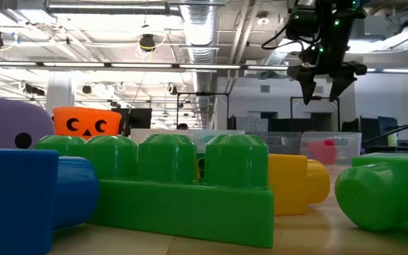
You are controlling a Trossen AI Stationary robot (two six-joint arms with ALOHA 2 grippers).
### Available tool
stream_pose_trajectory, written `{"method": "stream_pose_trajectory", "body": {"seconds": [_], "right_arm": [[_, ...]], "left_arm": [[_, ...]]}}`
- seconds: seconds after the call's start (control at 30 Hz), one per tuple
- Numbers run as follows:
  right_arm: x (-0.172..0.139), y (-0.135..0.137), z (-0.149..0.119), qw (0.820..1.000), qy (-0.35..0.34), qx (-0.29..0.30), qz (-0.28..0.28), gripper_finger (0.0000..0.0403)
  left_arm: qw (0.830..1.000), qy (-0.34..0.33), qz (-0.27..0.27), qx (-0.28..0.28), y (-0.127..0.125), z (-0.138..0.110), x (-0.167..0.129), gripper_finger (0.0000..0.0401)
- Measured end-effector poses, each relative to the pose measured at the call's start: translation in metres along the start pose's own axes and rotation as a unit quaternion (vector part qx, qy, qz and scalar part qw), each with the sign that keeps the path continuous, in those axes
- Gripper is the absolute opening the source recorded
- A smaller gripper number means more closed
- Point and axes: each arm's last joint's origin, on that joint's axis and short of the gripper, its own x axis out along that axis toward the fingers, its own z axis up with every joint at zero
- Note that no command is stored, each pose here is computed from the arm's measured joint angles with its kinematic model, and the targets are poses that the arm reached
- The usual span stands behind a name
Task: Pick & Place Toys
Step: Put the small blue game piece into the black bin
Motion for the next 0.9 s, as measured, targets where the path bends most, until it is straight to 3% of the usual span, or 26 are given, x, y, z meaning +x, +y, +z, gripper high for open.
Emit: {"method": "stream_pose_trajectory", "body": {"seconds": [0.17,0.33,0.63,0.77,0.9], "right_arm": [[-0.007,0.012,-0.006,0.999,0.0,-0.022,0.042,0.0353],[-0.03,0.039,-0.021,0.989,-0.039,-0.068,0.124,0.0354],[-0.08,0.079,-0.056,0.948,-0.099,-0.1,0.287,0.0354],[-0.093,0.085,-0.07,0.934,-0.103,-0.12,0.321,0.0354],[-0.101,0.086,-0.08,0.927,-0.101,-0.139,0.333,0.0354]], "left_arm": [[1.0,0.003,-0.008,-0.001,0.0,0.002,-0.002,0.0298],[1.0,0.001,-0.009,0.017,0.0,0.002,-0.002,0.0298],[0.999,0.013,-0.004,0.037,0.001,0.0,-0.002,0.0298],[0.997,0.055,-0.021,0.047,0.003,-0.007,-0.003,0.0298],[0.99,0.124,-0.005,0.067,0.006,-0.023,-0.005,0.0297]]}}
